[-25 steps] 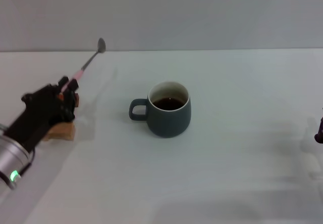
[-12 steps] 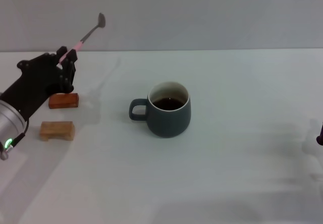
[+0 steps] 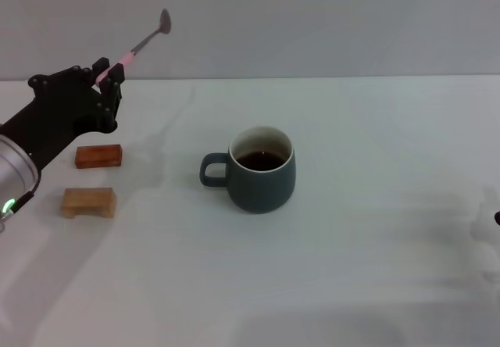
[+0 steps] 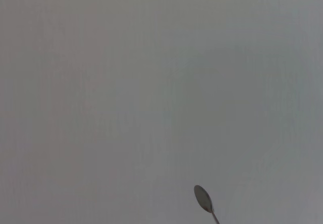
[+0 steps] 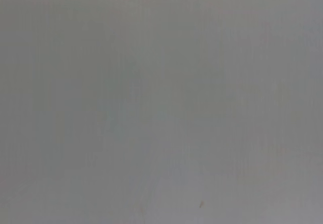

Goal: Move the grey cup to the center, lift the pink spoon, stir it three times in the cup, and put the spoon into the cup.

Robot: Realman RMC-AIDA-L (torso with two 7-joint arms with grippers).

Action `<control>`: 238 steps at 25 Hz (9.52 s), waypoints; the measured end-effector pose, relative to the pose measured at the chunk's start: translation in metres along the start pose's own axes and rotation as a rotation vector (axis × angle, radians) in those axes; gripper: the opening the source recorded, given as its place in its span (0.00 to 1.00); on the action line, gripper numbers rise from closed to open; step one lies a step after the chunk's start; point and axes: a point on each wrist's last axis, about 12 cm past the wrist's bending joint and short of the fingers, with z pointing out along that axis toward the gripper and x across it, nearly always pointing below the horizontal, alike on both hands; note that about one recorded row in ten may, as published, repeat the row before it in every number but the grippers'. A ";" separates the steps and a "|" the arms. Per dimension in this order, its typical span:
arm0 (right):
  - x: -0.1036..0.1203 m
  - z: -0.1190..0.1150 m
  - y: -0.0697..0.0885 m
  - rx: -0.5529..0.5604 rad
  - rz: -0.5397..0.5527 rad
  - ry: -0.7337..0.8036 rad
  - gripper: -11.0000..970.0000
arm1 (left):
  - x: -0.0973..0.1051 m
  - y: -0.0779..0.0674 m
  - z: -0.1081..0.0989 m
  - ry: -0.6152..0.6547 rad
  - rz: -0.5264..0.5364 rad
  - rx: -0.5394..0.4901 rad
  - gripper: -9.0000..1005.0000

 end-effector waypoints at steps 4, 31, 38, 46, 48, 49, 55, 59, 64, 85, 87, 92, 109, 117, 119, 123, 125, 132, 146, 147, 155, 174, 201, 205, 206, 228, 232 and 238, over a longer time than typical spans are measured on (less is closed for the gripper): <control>0.000 0.000 0.000 0.001 0.002 -0.001 0.01 | -0.011 -0.008 0.001 0.037 0.062 0.008 0.15; 0.001 -0.032 -0.017 0.103 0.002 -0.043 0.01 | -0.072 -0.040 0.012 0.125 0.348 0.050 0.15; 0.002 -0.035 -0.019 0.109 0.001 -0.040 0.01 | -0.080 -0.047 0.018 0.126 0.393 0.075 0.15; 0.001 -0.036 -0.020 0.120 0.002 -0.050 0.01 | -0.095 -0.055 0.021 0.136 0.457 0.120 0.15; 0.001 -0.036 -0.021 0.125 0.002 -0.050 0.01 | -0.098 -0.055 0.023 0.147 0.466 0.136 0.15; 0.001 -0.036 -0.021 0.126 0.003 -0.050 0.01 | -0.099 -0.055 0.024 0.153 0.468 0.142 0.15; 0.001 -0.038 -0.022 0.131 0.004 -0.047 0.01 | -0.100 -0.056 0.028 0.187 0.503 0.176 0.15; 0.002 -0.039 -0.023 0.135 0.006 -0.046 0.01 | -0.103 -0.052 0.026 0.196 0.496 0.214 0.15; 0.002 -0.039 -0.024 0.145 0.009 -0.047 0.01 | -0.111 -0.048 0.020 0.218 0.518 0.241 0.15; 0.001 -0.055 -0.044 0.274 0.001 -0.062 0.01 | -0.097 -0.054 0.010 0.401 0.620 0.416 0.15; 0.001 -0.055 -0.045 0.276 -0.002 -0.061 0.01 | -0.092 -0.054 0.012 0.421 0.615 0.431 0.15; 0.001 -0.055 -0.045 0.276 -0.003 -0.061 0.01 | -0.084 -0.057 0.019 0.448 0.611 0.460 0.15; 0.002 -0.057 -0.044 0.276 -0.001 -0.059 0.01 | -0.072 -0.063 0.053 0.525 0.683 0.506 0.15; 0.001 -0.059 -0.045 0.280 0.001 -0.067 0.01 | -0.072 -0.063 0.069 0.531 0.694 0.512 0.15; 0.001 -0.059 -0.045 0.280 0.000 -0.067 0.01 | -0.072 -0.064 0.070 0.529 0.697 0.513 0.15; 0.001 -0.059 -0.045 0.278 0.000 -0.067 0.01 | -0.075 -0.067 0.073 0.521 0.710 0.523 0.15; 0.001 -0.059 -0.045 0.277 0.000 -0.067 0.01 | -0.075 -0.070 0.075 0.521 0.718 0.533 0.15; 0.001 -0.059 -0.046 0.279 -0.002 -0.067 0.01 | -0.072 -0.079 0.076 0.531 0.746 0.574 0.14; 0.001 -0.060 -0.046 0.278 -0.005 -0.064 0.01 | -0.069 -0.062 0.071 0.587 0.757 0.511 0.15; 0.001 -0.060 -0.046 0.277 -0.005 -0.064 0.01 | -0.069 -0.061 0.072 0.585 0.757 0.508 0.15; 0.001 -0.059 -0.045 0.274 -0.002 -0.066 0.01 | -0.075 -0.067 0.082 0.558 0.777 0.515 0.15; 0.000 -0.056 -0.044 0.266 0.000 -0.071 0.01 | -0.072 -0.069 0.068 0.570 0.780 0.527 0.15; 0.001 -0.057 -0.045 0.270 -0.002 -0.068 0.01 | -0.078 -0.084 0.080 0.568 0.854 0.574 0.15; 0.000 -0.056 -0.044 0.266 -0.001 -0.069 0.01 | -0.074 -0.077 0.074 0.606 0.876 0.546 0.15; 0.000 -0.056 -0.044 0.266 -0.001 -0.070 0.01 | -0.074 -0.076 0.073 0.611 0.876 0.545 0.15; 0.000 -0.056 -0.044 0.270 0.002 -0.072 0.01 | -0.076 -0.076 0.091 0.600 0.851 0.513 0.25; 0.000 -0.055 -0.044 0.268 0.002 -0.074 0.01 | -0.077 -0.077 0.092 0.583 0.852 0.504 0.28; -0.001 -0.055 -0.044 0.270 0.000 -0.075 0.01 | -0.090 -0.073 0.096 0.438 0.763 0.383 0.48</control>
